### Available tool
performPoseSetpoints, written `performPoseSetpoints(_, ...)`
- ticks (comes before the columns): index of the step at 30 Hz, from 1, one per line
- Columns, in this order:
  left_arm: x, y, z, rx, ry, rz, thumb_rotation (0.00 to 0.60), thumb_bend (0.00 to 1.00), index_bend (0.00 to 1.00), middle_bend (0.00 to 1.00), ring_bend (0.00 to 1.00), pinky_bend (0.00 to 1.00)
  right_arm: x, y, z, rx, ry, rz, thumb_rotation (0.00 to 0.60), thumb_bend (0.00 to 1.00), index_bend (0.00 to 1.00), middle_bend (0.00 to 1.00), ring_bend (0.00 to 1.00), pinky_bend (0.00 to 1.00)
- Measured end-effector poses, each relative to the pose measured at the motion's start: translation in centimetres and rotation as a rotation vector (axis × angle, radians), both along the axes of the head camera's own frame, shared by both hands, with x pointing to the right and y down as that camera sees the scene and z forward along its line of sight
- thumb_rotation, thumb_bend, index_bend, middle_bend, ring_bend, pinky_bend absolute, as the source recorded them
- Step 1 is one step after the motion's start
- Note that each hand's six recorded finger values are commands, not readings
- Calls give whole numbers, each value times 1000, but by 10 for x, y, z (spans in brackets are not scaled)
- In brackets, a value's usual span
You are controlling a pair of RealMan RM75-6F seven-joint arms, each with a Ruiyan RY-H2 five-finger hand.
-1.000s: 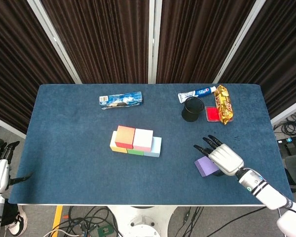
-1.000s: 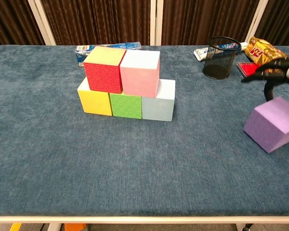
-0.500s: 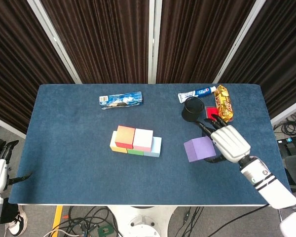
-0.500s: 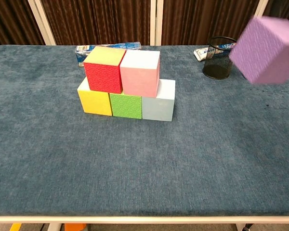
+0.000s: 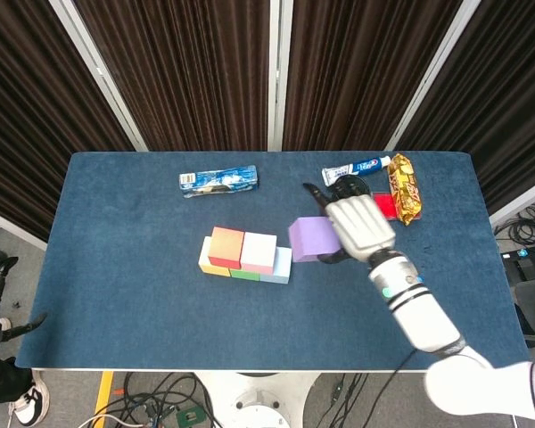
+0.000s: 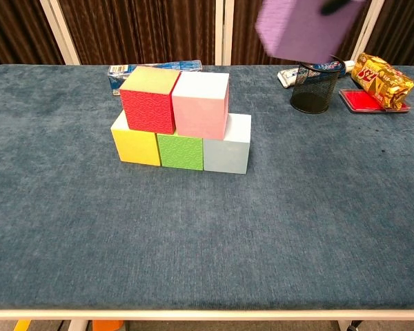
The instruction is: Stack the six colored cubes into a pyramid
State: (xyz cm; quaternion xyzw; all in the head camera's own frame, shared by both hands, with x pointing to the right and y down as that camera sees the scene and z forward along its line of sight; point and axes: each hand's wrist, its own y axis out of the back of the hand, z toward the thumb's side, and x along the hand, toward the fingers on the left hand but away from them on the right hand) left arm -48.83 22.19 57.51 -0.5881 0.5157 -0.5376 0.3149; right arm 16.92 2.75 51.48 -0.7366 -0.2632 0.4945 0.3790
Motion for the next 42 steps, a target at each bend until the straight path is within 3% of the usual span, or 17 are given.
performPoseSetpoints(8,-6,4,1,9,22,-4,600,0,121,110,0,136,-65,11,8,25,14,23,600,61,0,734,181,0)
performPoseSetpoints(20,-17,10,4,-5,45,-11,600,0,120,110,0,136,-114,2,26,7,63,111,600,62,0,734,182,0)
performPoseSetpoints(42,-27,16,8,-29,62,-27,600,0,121,110,0,136,-149,0,28,-15,145,121,600,63,0,730,182,0)
